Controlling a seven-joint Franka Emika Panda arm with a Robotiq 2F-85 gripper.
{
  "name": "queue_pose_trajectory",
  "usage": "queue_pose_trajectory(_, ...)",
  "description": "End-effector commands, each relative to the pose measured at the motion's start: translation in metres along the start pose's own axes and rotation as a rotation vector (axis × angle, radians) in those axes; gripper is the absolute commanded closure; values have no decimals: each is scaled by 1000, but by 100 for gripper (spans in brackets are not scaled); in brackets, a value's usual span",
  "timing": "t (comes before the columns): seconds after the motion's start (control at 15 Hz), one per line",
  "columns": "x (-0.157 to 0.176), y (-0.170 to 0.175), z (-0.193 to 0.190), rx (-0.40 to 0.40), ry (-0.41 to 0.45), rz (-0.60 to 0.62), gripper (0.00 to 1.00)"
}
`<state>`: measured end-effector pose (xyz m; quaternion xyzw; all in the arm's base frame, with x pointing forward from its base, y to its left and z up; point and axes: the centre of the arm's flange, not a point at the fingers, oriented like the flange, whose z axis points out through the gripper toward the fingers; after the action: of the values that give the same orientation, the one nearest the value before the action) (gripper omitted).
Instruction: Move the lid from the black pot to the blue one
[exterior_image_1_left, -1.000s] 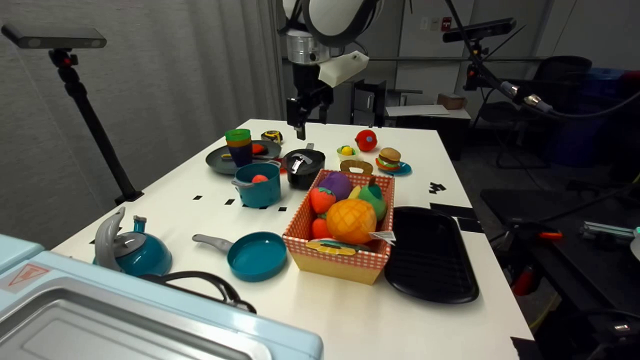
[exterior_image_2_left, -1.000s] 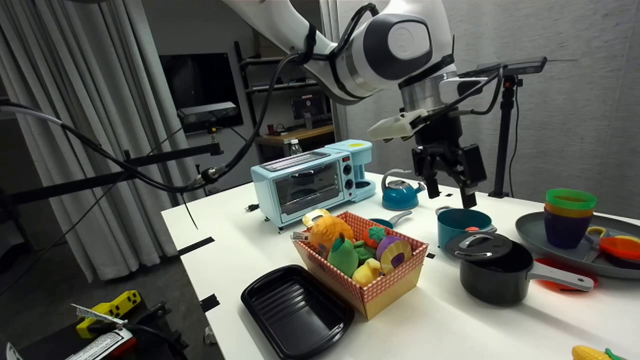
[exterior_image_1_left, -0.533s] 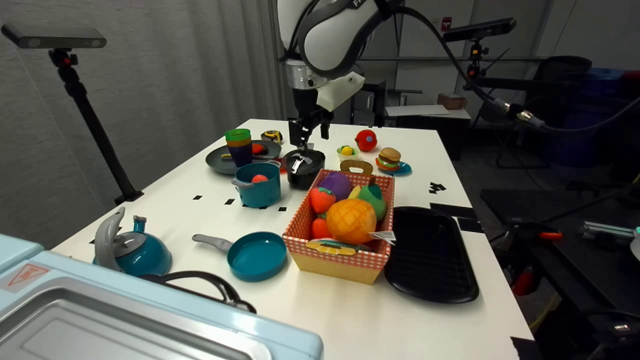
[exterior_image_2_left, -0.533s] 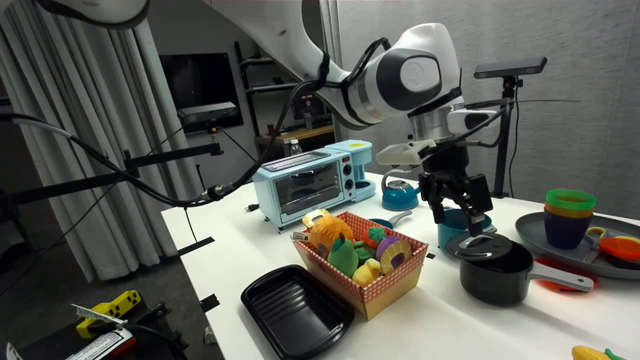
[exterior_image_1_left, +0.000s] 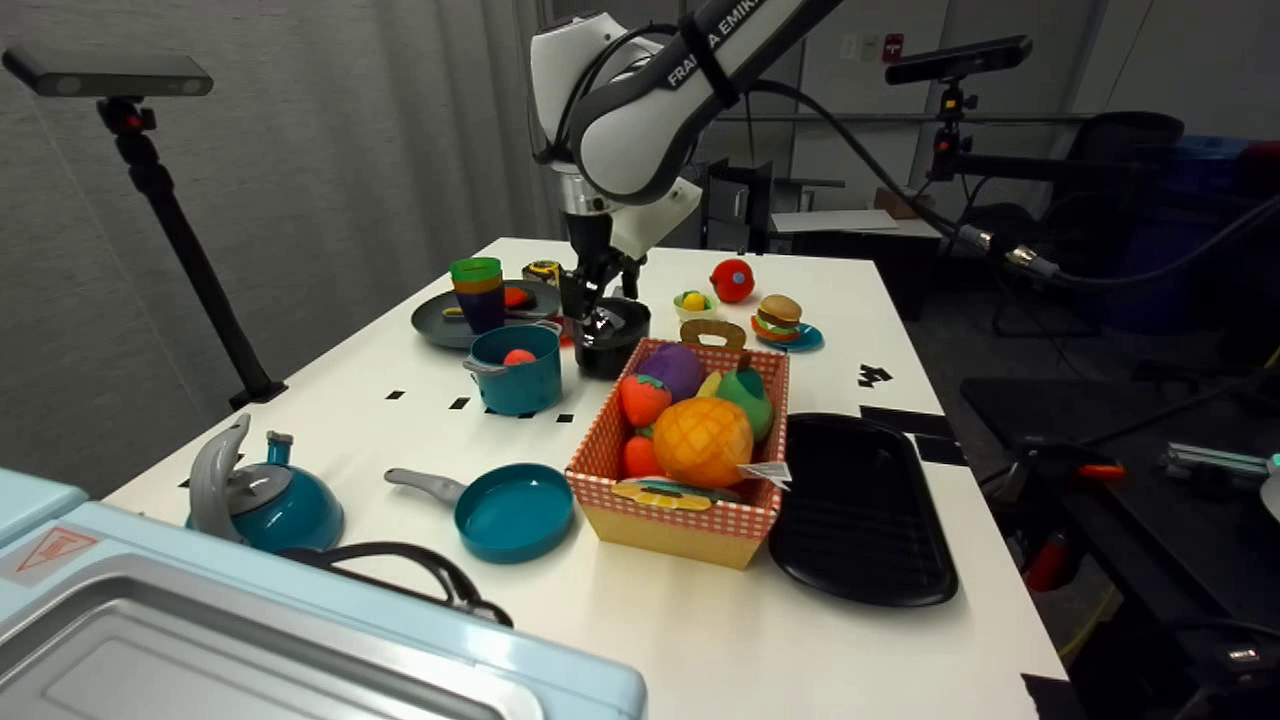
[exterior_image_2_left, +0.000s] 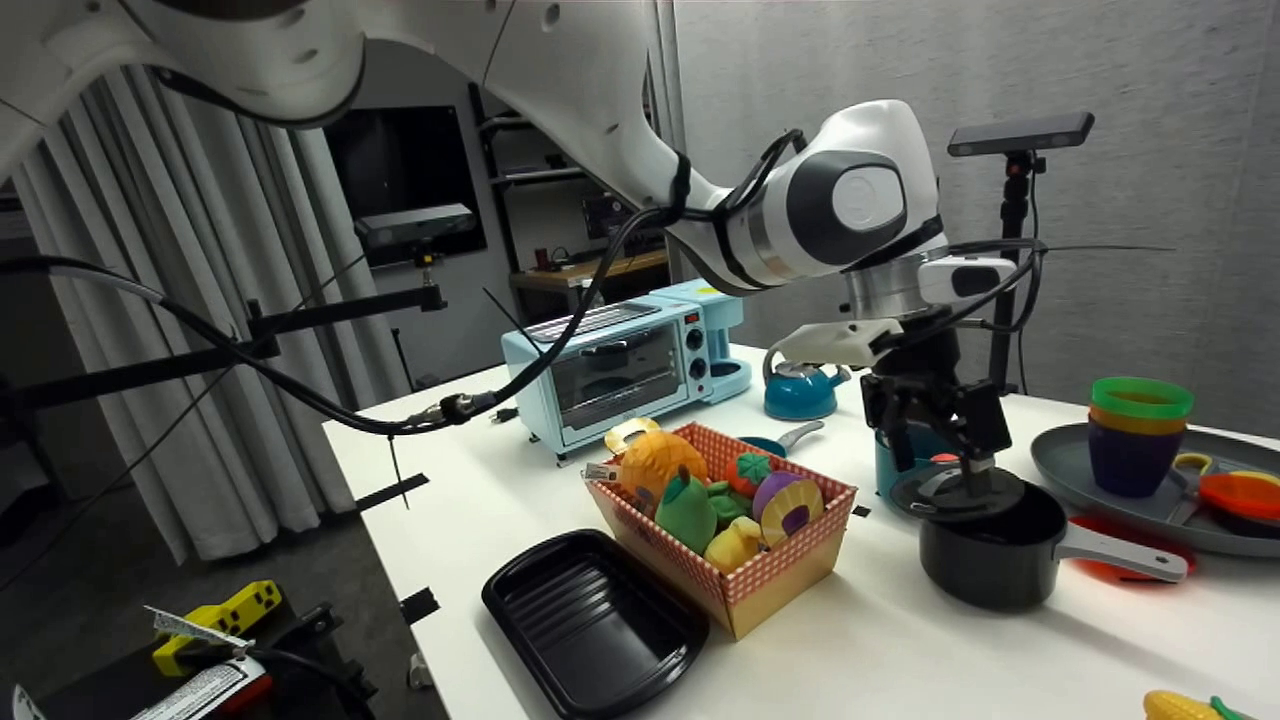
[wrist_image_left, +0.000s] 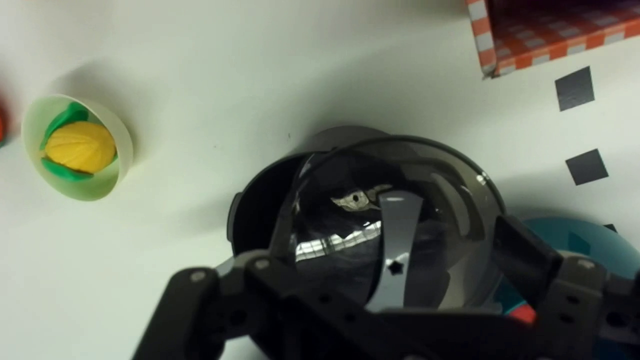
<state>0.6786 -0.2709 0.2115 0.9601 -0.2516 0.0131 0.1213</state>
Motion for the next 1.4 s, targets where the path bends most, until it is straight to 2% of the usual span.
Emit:
queue_pose_trajectory(0.0,29,-2,8,-24,19,-20,0)
queue_pose_trajectory(0.07,31,-3,9,-24,23,-24,0)
queue_pose_trajectory(0.13,34,-1,9,-24,25,-24,4)
queue_pose_trajectory(0.2,36,-2,10,-24,29,-26,26)
queue_pose_trajectory(0.33,38,-3,10,-26,39,-26,31)
queue_pose_trajectory(0.4,39,-3,10,-30,45,-28,38)
queue_pose_trajectory(0.93,49,6,5,-33,30,15,99)
queue_pose_trajectory(1.07,56,14,1,-32,22,33,95)
queue_pose_trajectory(1.33,68,19,-15,-27,11,60,95)
